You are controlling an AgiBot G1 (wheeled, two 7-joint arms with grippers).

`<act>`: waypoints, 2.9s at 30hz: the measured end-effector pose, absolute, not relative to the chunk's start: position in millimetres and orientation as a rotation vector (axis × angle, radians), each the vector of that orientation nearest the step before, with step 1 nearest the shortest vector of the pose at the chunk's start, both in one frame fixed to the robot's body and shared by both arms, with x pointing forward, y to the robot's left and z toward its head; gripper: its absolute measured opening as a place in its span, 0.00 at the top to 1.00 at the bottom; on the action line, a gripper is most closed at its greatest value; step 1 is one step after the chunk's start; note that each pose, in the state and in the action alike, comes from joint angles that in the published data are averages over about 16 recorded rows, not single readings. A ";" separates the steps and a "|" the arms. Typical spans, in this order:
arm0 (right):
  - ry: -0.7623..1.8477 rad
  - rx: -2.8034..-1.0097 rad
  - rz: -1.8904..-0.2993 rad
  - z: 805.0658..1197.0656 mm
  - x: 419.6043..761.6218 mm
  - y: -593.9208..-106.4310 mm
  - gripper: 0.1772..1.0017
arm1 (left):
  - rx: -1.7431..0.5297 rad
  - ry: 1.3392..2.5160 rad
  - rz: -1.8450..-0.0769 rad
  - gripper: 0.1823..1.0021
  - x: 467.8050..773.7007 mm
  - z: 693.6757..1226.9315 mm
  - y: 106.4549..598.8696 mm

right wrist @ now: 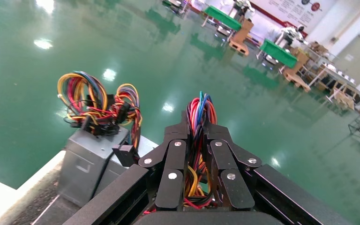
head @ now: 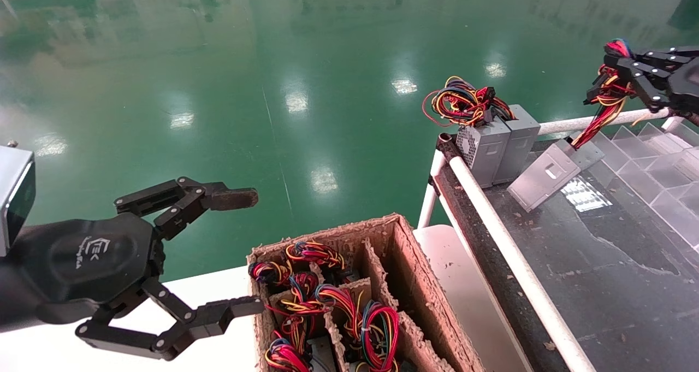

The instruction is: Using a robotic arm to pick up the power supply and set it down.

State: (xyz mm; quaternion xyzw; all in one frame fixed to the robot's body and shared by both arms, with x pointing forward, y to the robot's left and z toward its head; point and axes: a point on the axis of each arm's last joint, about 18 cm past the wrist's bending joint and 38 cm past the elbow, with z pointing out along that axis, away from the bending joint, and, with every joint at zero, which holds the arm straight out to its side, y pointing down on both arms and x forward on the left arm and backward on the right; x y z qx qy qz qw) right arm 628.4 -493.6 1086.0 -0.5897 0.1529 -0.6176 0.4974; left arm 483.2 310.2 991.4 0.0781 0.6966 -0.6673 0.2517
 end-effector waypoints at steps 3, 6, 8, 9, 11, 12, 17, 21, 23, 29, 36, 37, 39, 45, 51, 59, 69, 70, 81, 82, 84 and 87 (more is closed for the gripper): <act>0.391 -1.431 -1.504 1086.2 638.0 -491.7 0.93 | 0.212 1.895 -1.815 0.00 483.2 991.4 310.2; 0.410 -1.431 -1.514 1086.9 646.1 -489.7 0.93 | 0.212 1.895 -1.815 0.00 483.2 991.4 310.2; 0.422 -1.430 -1.522 1087.9 651.0 -488.5 0.93 | 0.212 1.895 -1.815 0.00 483.2 991.4 310.2; 0.430 -1.429 -1.527 1088.5 653.5 -488.0 0.93 | 0.212 1.895 -1.815 0.00 483.2 991.4 310.2; 0.446 -1.426 -1.539 1090.0 658.7 -487.0 0.93 | 0.212 1.895 -1.815 0.00 483.2 991.4 310.2; 0.456 -1.425 -1.546 1090.8 661.5 -486.4 0.93 | 0.212 1.895 -1.815 0.00 483.2 991.4 310.2; 0.504 -1.421 -1.582 1094.6 675.2 -482.9 0.93 | 0.212 1.895 -1.815 0.00 483.2 991.4 310.2; 0.537 -1.422 -1.607 1097.2 685.6 -478.1 0.93 | 0.212 1.895 -1.815 0.00 483.2 991.4 310.2; 0.548 -1.426 -1.615 1097.9 690.3 -474.7 0.93 | 0.212 1.895 -1.815 0.00 483.2 991.4 310.2; 0.553 -1.447 -1.620 1096.9 700.7 -462.6 0.93 | 0.212 1.895 -1.815 0.00 483.2 991.4 310.2; 0.543 -1.464 -1.602 1094.3 708.0 -449.2 0.93 | 0.212 1.895 -1.815 0.00 483.2 991.4 310.2; 0.542 -1.464 -1.599 1094.3 708.8 -447.3 0.93 | 0.212 1.895 -1.815 0.00 483.2 991.4 310.2; 0.540 -1.463 -1.593 1094.8 710.5 -443.6 0.93 | 0.212 1.895 -1.815 0.00 483.2 991.4 310.2; 0.535 -1.453 -1.578 1099.4 715.9 -430.8 0.93 | 0.212 1.895 -1.815 0.00 483.2 991.4 310.2; 0.526 -1.449 -1.577 1106.1 722.2 -416.0 0.93 | 0.212 1.895 -1.815 0.00 483.2 991.4 310.2; 0.518 -1.459 -1.593 1112.6 731.4 -397.3 0.93 | 0.212 1.895 -1.815 0.00 483.2 991.4 310.2; 0.525 -1.471 -1.601 1112.4 738.2 -386.6 0.93 | 0.212 1.895 -1.815 0.00 483.2 991.4 310.2; 0.527 -1.471 -1.600 1112.0 738.4 -386.5 0.93 | 0.212 1.895 -1.815 0.00 483.2 991.4 310.2; 0.541 -1.467 -1.596 1110.5 736.5 -392.9 0.87 | 0.212 1.895 -1.815 0.00 483.2 991.4 310.2; 0.541 -1.466 -1.595 1110.5 736.2 -393.5 0.86 | 0.212 1.895 -1.815 0.00 483.2 991.4 310.2; 0.543 -1.465 -1.593 1110.5 735.6 -394.5 0.83 | 0.212 1.895 -1.815 0.00 483.2 991.4 310.2; 0.543 -1.461 -1.588 1110.9 734.7 -395.5 0.79 | 0.212 1.895 -1.815 0.00 483.2 991.4 310.2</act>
